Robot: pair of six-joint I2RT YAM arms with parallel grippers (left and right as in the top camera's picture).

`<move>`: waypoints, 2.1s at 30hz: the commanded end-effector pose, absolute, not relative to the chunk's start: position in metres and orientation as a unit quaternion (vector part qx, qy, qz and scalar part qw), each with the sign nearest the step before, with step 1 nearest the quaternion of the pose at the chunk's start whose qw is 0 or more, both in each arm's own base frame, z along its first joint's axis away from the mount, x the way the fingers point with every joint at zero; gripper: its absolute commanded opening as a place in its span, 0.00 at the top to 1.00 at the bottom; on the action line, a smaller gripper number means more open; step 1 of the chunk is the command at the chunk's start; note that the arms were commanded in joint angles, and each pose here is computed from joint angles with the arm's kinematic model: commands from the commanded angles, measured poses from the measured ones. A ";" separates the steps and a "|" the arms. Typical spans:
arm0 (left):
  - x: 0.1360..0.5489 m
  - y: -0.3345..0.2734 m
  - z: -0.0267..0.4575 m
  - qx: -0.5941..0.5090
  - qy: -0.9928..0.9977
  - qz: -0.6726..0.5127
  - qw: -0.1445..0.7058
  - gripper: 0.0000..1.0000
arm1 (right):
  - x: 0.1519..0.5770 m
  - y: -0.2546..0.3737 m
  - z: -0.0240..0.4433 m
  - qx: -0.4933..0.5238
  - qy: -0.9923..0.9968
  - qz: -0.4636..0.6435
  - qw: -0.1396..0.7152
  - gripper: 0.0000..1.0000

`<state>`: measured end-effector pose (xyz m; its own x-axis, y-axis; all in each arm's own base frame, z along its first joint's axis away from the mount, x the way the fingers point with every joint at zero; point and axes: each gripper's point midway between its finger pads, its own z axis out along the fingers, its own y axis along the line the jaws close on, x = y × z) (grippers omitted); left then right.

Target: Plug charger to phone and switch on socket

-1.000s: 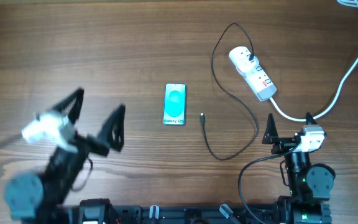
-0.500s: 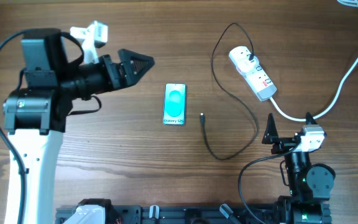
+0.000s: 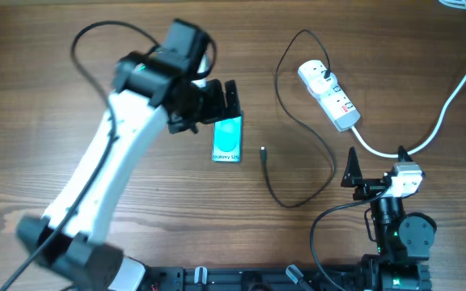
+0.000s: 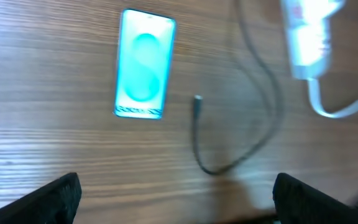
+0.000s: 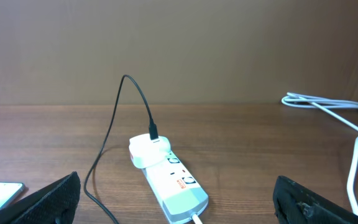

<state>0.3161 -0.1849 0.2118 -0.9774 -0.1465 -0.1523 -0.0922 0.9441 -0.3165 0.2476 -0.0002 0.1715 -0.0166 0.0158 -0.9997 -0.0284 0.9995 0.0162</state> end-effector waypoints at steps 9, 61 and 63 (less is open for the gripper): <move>0.343 -0.186 0.152 -0.060 0.994 -0.060 0.064 0.00 | 0.248 -0.002 0.172 0.004 0.712 0.016 0.702 0.00; 0.369 -0.212 0.036 0.012 0.999 0.016 0.033 0.00 | 0.248 -0.002 0.172 0.004 0.712 0.016 0.702 0.00; 0.369 -0.211 0.032 0.012 0.999 0.018 0.030 0.00 | 0.248 -0.002 0.172 0.004 0.712 0.016 0.702 0.00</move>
<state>0.3682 -0.2120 0.0428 -0.9971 0.0353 -0.0667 0.0347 0.9994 0.0096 0.2476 -0.0002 0.1715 -0.0166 0.0158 -0.9997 -0.0284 0.9995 0.0162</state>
